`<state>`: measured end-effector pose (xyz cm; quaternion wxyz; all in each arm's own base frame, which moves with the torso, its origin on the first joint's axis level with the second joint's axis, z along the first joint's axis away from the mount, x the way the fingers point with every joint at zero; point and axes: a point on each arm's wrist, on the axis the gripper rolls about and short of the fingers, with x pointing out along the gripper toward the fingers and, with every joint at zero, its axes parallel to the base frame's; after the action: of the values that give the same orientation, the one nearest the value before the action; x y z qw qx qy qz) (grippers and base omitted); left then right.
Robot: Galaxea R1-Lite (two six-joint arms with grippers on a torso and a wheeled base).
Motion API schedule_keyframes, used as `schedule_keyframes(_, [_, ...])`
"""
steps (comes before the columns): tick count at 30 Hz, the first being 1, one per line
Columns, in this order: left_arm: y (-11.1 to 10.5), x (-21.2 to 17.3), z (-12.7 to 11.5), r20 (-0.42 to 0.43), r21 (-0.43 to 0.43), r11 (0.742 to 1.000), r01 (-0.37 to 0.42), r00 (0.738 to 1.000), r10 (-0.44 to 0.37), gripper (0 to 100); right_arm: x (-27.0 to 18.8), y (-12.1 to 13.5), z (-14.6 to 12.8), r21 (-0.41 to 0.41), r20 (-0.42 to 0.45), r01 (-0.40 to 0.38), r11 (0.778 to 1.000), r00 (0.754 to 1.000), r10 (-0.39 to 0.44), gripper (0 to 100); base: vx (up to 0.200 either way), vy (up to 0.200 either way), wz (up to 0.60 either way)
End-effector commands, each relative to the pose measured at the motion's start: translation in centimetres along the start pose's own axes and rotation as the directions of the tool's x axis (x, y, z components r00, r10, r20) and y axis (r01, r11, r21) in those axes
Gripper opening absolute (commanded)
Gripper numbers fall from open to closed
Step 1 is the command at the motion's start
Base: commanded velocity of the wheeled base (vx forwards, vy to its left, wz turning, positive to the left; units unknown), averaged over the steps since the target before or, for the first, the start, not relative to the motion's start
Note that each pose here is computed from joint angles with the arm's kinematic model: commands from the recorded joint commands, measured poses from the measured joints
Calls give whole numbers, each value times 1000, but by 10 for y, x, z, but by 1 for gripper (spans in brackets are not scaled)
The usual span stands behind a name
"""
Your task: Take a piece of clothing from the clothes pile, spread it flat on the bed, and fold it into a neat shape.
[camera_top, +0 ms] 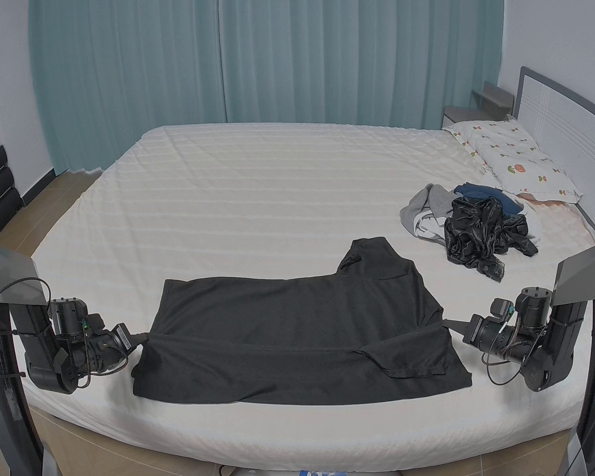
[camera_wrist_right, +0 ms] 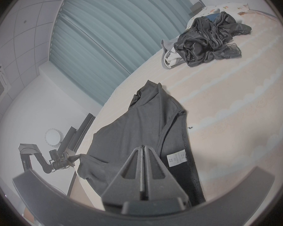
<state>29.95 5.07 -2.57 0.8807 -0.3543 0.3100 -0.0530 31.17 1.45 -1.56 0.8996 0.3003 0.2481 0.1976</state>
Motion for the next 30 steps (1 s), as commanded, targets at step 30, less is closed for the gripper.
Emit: schedule_keyframes(30, [-2, -8, 11, 40, 1, 1000, 13, 999, -13, 0, 0, 7, 6, -19, 28, -14, 1000, 1000, 14, 0, 0, 0, 0])
